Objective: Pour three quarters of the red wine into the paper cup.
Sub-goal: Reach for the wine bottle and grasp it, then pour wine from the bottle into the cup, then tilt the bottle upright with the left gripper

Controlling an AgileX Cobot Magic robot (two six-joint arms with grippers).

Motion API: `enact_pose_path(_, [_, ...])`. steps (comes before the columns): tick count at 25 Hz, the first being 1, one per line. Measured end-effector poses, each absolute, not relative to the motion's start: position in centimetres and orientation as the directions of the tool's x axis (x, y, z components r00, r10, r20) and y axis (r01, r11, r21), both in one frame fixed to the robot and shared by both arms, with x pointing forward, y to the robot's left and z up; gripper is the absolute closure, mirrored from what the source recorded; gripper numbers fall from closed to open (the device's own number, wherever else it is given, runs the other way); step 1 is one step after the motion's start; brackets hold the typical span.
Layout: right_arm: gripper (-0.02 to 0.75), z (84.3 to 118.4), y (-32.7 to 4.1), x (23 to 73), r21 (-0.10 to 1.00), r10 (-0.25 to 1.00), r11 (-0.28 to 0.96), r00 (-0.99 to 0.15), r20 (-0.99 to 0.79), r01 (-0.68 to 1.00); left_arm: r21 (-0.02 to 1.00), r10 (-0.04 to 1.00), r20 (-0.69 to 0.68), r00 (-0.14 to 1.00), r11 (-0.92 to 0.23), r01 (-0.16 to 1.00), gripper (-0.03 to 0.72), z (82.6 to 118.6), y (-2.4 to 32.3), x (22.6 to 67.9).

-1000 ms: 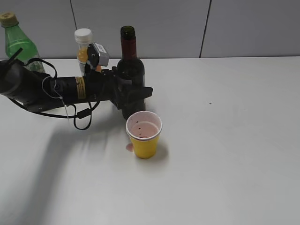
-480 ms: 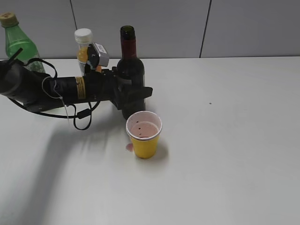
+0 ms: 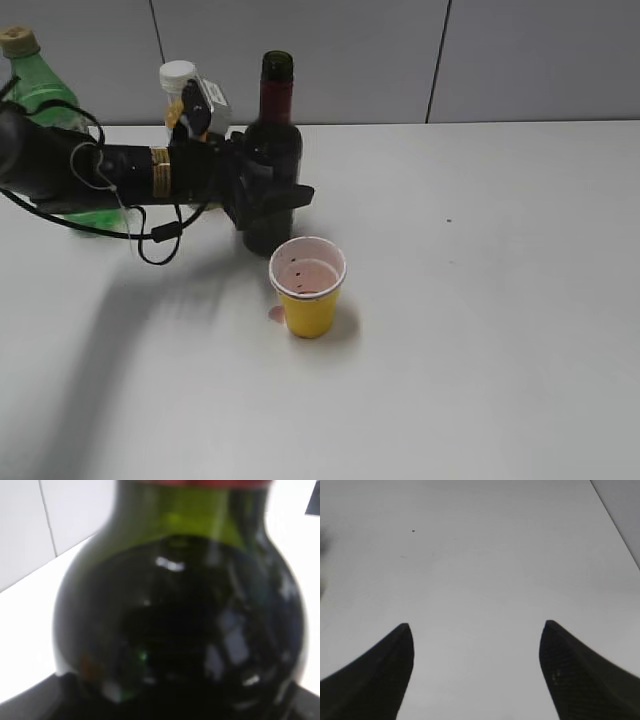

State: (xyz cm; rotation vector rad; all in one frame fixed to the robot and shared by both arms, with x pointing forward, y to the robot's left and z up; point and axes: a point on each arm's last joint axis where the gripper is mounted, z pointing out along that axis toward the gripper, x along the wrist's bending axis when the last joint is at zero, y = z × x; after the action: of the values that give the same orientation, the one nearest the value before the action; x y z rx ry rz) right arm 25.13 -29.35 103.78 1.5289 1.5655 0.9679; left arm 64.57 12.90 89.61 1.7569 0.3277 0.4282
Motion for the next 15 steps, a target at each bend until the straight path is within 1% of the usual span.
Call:
enact_pose_path(4, [0.146,103.8,-29.4,25.1,0.894,1.0,0.009,-0.025,0.002,0.449,0.943,0.43,0.211,0.878,-0.325,-0.068,0.141,92.1,13.9,64.5])
enact_pose_path(8, [0.146,103.8,-29.4,25.1,0.894,1.0,0.009,-0.025,0.002,0.449,0.919,0.426,0.282,0.859,-0.376,-0.116,0.141,94.2,14.6,63.6])
enact_pose_path(11, [0.146,103.8,-29.4,25.1,0.894,1.0,0.009,-0.025,0.002,0.449,0.886,0.407,0.358,0.84,-0.433,-0.168,0.141,95.1,15.0,62.7])
enact_pose_path(15, [0.146,103.8,-29.4,25.1,0.894,1.0,0.009,-0.025,0.002,0.449,0.835,0.401,0.424,0.812,-0.521,-0.178,0.141,95.8,15.7,61.9])
